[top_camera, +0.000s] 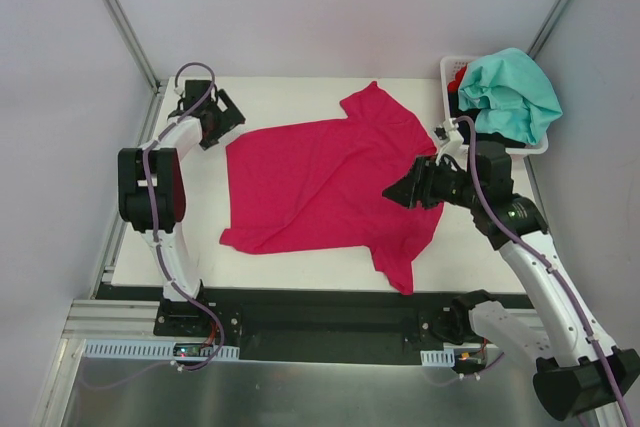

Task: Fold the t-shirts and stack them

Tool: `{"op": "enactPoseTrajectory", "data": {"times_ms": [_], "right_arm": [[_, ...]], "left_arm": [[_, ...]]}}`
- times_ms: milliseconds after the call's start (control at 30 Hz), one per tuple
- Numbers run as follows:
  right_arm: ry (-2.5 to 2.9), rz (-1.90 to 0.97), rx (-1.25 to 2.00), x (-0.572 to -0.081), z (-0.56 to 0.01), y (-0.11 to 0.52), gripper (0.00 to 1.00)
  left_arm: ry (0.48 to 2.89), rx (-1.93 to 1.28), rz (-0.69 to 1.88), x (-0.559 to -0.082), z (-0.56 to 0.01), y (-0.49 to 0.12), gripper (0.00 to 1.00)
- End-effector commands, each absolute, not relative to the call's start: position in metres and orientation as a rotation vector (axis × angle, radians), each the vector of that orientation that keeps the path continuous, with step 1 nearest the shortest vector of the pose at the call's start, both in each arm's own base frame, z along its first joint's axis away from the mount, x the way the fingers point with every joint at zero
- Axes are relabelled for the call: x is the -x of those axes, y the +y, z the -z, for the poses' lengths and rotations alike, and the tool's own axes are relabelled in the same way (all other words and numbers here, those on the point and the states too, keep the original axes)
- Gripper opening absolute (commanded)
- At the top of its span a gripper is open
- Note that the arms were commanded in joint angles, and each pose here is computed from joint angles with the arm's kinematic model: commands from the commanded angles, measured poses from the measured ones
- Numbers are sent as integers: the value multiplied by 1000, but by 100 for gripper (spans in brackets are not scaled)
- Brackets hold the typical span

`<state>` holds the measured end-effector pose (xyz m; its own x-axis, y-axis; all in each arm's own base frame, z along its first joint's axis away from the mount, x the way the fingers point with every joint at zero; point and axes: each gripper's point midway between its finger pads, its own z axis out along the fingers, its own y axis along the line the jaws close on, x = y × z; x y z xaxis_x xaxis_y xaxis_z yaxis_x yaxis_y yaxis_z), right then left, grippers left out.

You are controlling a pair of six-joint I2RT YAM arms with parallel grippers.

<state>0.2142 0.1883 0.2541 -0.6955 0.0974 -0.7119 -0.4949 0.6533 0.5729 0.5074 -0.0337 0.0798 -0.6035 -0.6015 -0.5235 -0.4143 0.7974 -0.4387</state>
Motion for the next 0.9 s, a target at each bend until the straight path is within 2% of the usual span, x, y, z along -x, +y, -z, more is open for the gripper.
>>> {"op": "enactPoseTrajectory", "data": {"times_ms": [0,133,300,567,767,867], "right_arm": [[2081,-1037,360,-206,-268,189,59],[2077,-1044,356,-203,-270,189,59],[2051,-1048,372,-198,-280,188,59],[2019,-1052,378,-192,-292,187,59],[2009,-1069,388,-189,-296,188,59],[2005,-1075,388,-188,-298,188,59]], "left_arm": [[2275,726,282,-517,-90,-13,99],[2282,757,290,-518,-83,-12,99],[2302,777,307,-523,-71,-13,93],[2346,832,324,-516,-53,-15,76],[2341,847,389,-519,-50,-24,71],[2322,856,441,-522,-49,-29,62]]}}
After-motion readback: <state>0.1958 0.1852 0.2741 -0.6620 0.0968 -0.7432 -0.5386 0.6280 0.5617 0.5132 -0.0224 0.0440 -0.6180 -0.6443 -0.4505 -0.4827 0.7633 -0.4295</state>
